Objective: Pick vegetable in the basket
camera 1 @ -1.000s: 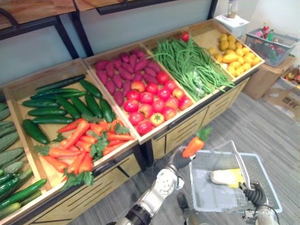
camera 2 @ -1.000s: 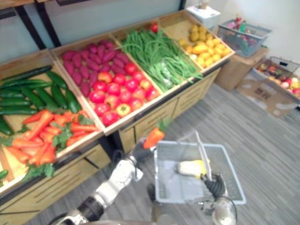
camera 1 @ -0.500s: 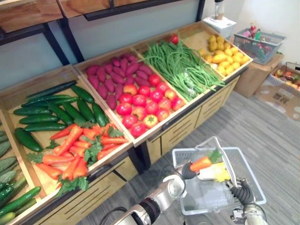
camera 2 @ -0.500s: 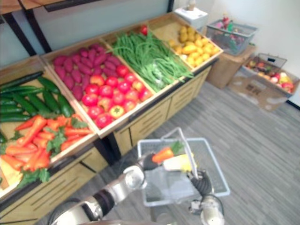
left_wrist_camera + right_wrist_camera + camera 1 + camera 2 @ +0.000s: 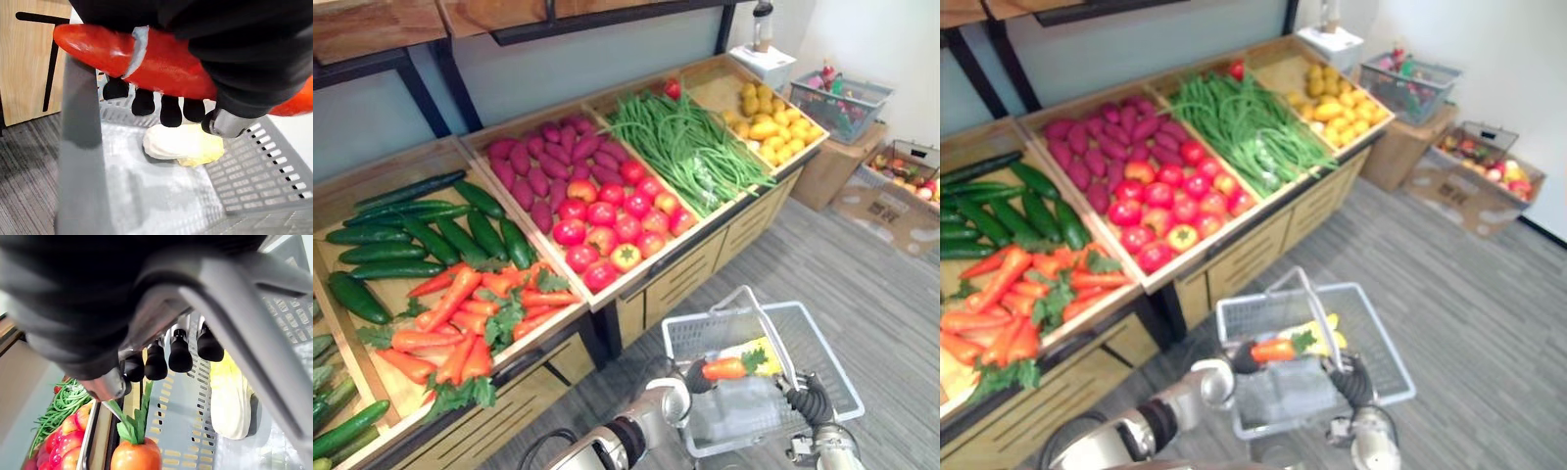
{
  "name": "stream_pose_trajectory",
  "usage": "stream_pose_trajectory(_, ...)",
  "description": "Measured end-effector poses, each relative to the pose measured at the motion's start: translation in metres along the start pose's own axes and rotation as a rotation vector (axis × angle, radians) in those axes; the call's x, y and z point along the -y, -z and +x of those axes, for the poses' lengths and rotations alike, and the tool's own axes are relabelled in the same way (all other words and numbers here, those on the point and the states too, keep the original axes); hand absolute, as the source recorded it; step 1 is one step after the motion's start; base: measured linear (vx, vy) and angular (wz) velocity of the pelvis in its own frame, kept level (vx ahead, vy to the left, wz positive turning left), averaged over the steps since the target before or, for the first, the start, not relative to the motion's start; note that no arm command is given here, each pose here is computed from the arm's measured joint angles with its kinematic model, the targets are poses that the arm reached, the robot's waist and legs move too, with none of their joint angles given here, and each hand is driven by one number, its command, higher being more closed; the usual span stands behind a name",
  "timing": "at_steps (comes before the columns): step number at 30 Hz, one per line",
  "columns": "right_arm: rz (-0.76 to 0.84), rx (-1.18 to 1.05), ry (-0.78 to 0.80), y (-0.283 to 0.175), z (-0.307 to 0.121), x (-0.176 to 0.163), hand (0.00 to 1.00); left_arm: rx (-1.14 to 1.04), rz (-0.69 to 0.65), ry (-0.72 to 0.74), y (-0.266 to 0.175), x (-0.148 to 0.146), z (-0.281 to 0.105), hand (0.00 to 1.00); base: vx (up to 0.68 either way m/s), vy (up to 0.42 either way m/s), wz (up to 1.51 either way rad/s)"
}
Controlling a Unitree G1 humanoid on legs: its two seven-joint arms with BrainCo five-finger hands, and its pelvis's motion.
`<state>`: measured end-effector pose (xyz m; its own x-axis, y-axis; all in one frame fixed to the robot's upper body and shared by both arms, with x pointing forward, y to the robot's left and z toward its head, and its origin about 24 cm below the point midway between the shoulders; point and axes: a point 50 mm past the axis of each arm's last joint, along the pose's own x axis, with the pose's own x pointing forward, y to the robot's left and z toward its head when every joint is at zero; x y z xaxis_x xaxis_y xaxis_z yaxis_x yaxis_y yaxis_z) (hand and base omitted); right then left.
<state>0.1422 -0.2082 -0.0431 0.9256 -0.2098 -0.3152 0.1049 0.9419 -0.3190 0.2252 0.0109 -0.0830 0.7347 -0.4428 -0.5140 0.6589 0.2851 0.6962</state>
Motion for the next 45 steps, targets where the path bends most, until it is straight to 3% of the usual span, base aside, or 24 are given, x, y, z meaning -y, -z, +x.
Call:
stream_pose_trajectory(5, 0.0, 0.0, 0.003, 0.0, 0.0, 0.0, 1.0, 0.01, 0.031, 0.035, -0.002, 0.002, 0.0, 0.0, -0.01, -0.024, 0.01)
stream_pose_trajectory(18, 0.0, 0.005, 0.027, -0.001, 0.001, 0.003, 1.0, 0.162, 0.269, 0.132, -0.024, 0.01, 0.0, 0.0, -0.02, -0.042, 0.08)
stream_pose_trajectory(25, -0.005, 0.008, 0.081, -0.002, 0.004, 0.016, 1.0, 0.322, 0.297, 0.143, -0.057, 0.006, -0.003, 0.0, -0.01, -0.04, 0.1)
stream_pose_trajectory(28, -0.008, -0.001, 0.113, 0.0, 0.004, 0.023, 1.0, 0.454, 0.243, 0.112, -0.079, -0.001, -0.014, 0.0, -0.01, -0.036, 0.15)
stream_pose_trajectory(31, -0.011, -0.041, 0.157, 0.01, 0.003, 0.033, 1.0, 0.572, 0.087, 0.083, -0.092, -0.007, -0.033, 0.0, -0.01, -0.038, 0.2)
stream_pose_trajectory(34, -0.011, -0.097, 0.181, 0.024, 0.002, 0.038, 1.0, 0.596, -0.059, 0.03, -0.077, -0.021, -0.052, 0.0, -0.02, -0.04, 0.28)
stream_pose_trajectory(40, -0.052, -0.274, 0.189, 0.063, -0.009, 0.04, 1.0, 0.54, -0.379, -0.294, -0.034, -0.069, -0.097, 0.0, -0.02, -0.046, 0.25)
stream_pose_trajectory(45, -0.048, -0.371, 0.182, 0.083, -0.011, 0.034, 1.0, 0.442, -0.55, -0.513, -0.004, -0.076, -0.123, 0.0, 0.0, -0.037, 0.2)
